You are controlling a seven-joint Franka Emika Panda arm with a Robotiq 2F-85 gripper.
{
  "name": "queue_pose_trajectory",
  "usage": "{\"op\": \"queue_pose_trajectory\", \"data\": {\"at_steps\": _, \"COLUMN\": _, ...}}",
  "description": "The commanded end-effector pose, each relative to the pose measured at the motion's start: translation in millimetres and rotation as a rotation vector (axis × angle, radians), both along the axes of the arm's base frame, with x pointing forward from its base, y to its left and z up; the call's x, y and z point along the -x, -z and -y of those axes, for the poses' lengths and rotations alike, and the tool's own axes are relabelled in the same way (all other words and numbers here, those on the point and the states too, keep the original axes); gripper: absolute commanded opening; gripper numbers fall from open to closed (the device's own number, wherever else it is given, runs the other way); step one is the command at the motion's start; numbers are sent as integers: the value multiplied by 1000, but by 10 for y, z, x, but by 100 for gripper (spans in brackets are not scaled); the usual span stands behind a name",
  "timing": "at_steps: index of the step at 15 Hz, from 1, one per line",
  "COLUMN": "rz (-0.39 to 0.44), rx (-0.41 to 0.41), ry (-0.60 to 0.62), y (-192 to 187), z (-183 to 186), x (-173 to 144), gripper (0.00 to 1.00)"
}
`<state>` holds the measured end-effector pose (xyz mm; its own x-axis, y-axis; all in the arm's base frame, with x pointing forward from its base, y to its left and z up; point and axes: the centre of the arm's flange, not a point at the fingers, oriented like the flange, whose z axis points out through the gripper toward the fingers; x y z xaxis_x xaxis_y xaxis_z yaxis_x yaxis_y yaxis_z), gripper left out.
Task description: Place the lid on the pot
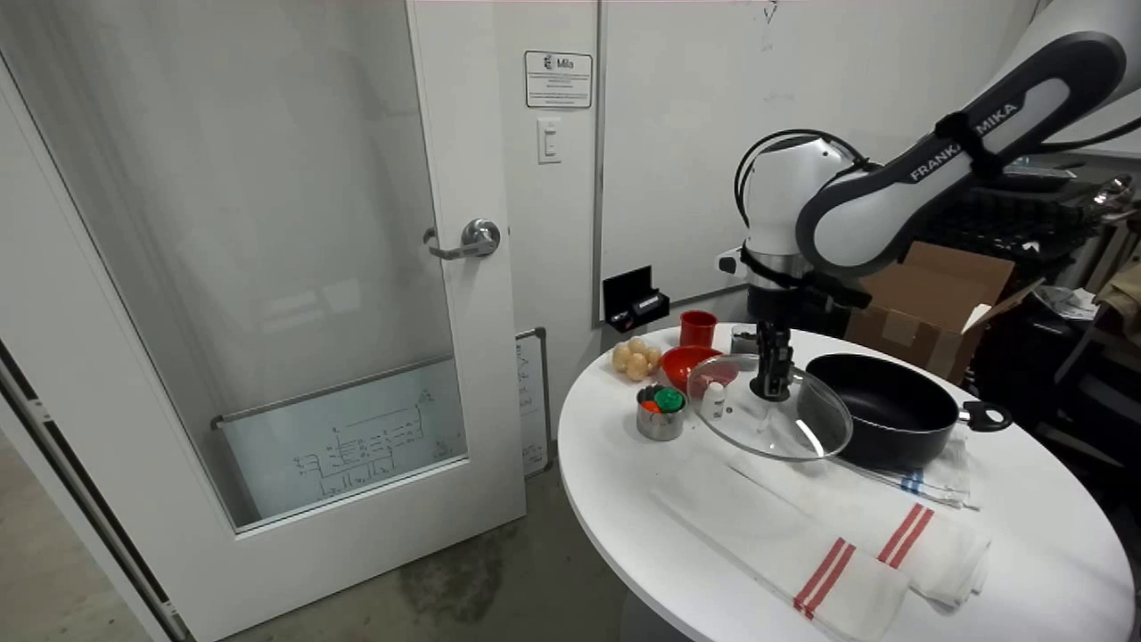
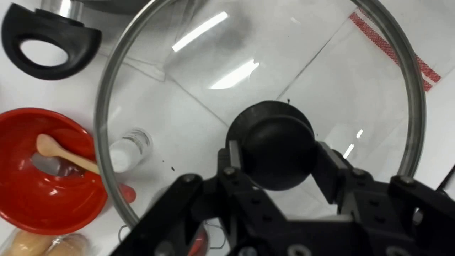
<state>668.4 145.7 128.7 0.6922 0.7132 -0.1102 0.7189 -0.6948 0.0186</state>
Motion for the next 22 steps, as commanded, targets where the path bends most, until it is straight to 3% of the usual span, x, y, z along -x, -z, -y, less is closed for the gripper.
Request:
{"op": "queue_pose_trajectory", "data": {"at_steps": 1, "rz": 11, "rx": 18, "ry": 90, "y": -389, "z": 398, "x": 32, "gripper": 26}}
{"op": "queue_pose_trajectory", "data": {"at_steps": 11, "rz": 1, "rx": 13, "ry": 390, "y": -430, "z": 1590, "x": 14, "gripper": 26}}
{"op": "queue_pose_trajectory", "data": {"at_steps": 22, "rz": -44, "rx": -32, "ry": 630, "y": -260, "z": 2301, "x": 253, "gripper": 26}}
